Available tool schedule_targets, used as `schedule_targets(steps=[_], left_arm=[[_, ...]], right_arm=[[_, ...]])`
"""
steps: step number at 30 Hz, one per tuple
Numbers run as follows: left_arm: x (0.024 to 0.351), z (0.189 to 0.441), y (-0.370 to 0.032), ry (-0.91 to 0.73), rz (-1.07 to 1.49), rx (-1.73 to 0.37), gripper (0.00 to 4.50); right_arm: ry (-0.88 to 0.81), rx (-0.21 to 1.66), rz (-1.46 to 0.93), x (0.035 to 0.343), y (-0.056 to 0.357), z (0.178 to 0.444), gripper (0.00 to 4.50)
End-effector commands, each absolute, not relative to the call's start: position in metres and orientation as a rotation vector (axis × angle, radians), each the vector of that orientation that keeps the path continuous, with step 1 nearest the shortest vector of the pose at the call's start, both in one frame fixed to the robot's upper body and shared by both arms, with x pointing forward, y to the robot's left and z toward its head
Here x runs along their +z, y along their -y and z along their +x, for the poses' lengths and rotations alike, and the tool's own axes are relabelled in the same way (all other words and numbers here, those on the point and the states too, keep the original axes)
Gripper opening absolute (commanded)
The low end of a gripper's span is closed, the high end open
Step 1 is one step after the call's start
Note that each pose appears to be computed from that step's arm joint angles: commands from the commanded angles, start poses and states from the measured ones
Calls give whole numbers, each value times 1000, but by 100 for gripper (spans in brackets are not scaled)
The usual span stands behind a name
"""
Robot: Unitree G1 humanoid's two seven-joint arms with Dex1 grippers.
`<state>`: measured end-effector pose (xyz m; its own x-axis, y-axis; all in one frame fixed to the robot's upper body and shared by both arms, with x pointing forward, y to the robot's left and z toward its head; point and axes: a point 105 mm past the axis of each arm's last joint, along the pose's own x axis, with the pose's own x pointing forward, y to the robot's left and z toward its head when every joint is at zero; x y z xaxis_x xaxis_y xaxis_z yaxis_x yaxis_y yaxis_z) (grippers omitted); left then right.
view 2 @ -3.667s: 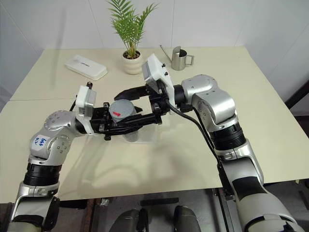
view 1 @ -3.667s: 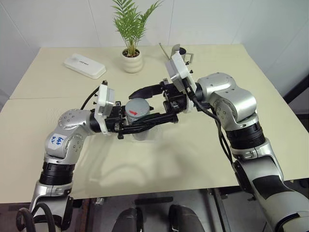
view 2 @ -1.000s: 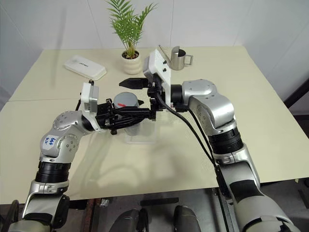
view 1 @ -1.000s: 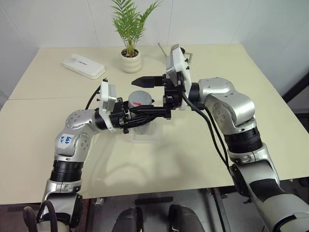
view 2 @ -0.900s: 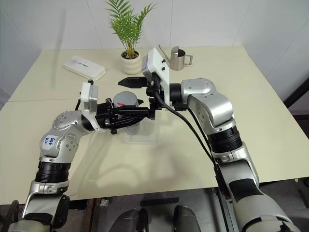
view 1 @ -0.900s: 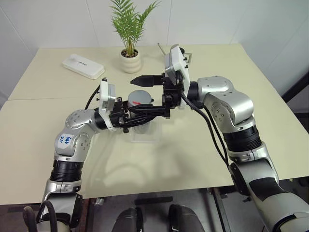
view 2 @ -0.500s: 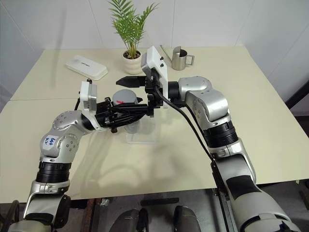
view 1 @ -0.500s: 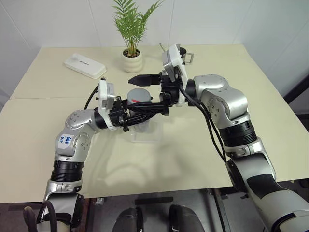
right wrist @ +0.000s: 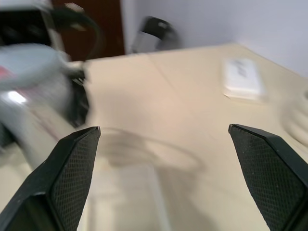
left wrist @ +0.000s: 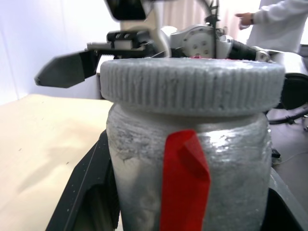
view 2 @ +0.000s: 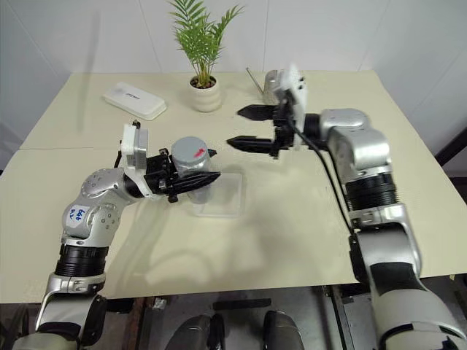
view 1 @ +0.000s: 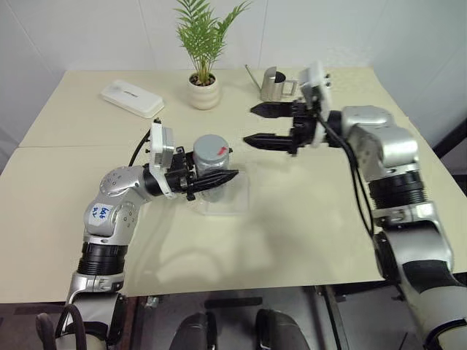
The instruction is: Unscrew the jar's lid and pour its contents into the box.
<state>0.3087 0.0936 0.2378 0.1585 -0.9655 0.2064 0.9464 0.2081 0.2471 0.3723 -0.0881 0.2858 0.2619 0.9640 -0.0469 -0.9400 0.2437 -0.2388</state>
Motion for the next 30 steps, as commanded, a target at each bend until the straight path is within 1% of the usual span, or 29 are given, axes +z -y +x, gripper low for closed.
schedule_targets(steps=[1, 4, 8, 13, 16, 21, 26, 30], left_arm=[[248, 302, -93, 409, 85, -1388, 224], [248, 303, -94, 407, 86, -1385, 224], [248, 304, -94, 406, 87, -1385, 224], [247, 305, -92, 402, 85, -1390, 224], [246, 305, -92, 396, 83, -1393, 224], [245, 305, -91, 387, 82, -1399, 224], [246, 306, -90, 386, 82, -1397, 224], [246, 307, -89, 388, 80, -1397, 224]], right_arm=[[150, 1283, -241, 294, 106, 369, 448], [158, 1300, -232, 297, 109, 363, 448], [180, 1376, -220, 304, 97, 350, 448], [240, 1510, -207, 314, 63, 323, 448], [260, 1544, -204, 318, 32, 311, 448], [246, 1565, -222, 313, 10, 304, 448], [233, 1544, -237, 310, -4, 307, 448], [238, 1557, -232, 311, -10, 303, 448]])
